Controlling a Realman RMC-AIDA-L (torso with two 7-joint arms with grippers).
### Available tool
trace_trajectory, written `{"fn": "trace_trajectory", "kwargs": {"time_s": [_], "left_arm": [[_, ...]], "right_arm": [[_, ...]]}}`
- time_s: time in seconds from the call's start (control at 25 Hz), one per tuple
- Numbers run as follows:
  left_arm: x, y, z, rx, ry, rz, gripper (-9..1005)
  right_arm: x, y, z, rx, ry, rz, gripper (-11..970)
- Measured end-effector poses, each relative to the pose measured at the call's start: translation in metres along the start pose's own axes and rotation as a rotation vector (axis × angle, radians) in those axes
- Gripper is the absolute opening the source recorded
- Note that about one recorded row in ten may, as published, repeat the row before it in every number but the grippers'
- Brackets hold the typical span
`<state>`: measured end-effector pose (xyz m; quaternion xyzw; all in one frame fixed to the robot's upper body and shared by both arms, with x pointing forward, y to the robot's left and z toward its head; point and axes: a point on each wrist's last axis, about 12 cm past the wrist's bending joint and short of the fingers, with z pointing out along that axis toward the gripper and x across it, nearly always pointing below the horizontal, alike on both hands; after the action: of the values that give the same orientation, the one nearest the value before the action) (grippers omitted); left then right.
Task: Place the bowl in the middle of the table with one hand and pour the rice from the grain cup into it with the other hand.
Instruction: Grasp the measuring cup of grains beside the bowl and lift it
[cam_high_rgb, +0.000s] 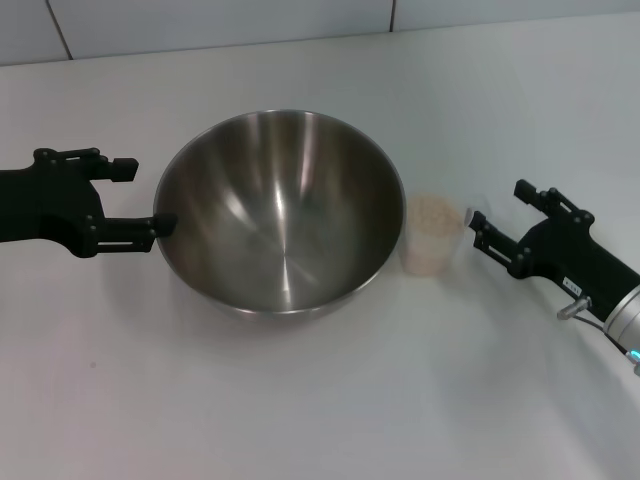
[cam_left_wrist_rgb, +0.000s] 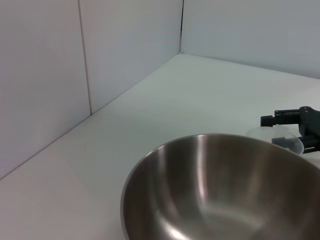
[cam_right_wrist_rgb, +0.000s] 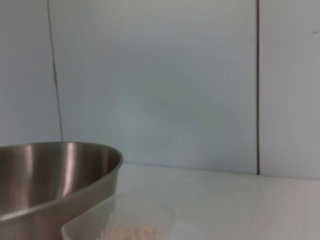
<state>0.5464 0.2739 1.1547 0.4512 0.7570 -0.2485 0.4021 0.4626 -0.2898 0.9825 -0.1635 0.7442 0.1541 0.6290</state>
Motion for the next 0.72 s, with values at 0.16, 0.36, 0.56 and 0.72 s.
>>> {"fn": "trace_trajectory", "kwargs": {"time_s": [0.16, 0.36, 0.56, 0.72], "left_arm": [[0.000, 0.000, 0.000, 0.004, 0.003, 0.002, 814], [0.000, 0.001, 0.000, 0.004, 0.008, 0.004, 814], [0.000, -0.001, 0.001, 0.013, 0.027, 0.010, 814], [0.000, -0.002, 0.001, 0.018, 0.040, 0.020, 814]], "right_arm": [[-0.004, -0.003, 0.006, 0.019, -0.014, 0.003, 685], [-0.007, -0.003, 0.012, 0.012, -0.015, -0.003, 683], [-0.006, -0.001, 0.021, -0.003, 0.016, -0.011, 681], [-0.008, -0.001, 0.022, 0.006, 0.007, -0.004, 679]]}}
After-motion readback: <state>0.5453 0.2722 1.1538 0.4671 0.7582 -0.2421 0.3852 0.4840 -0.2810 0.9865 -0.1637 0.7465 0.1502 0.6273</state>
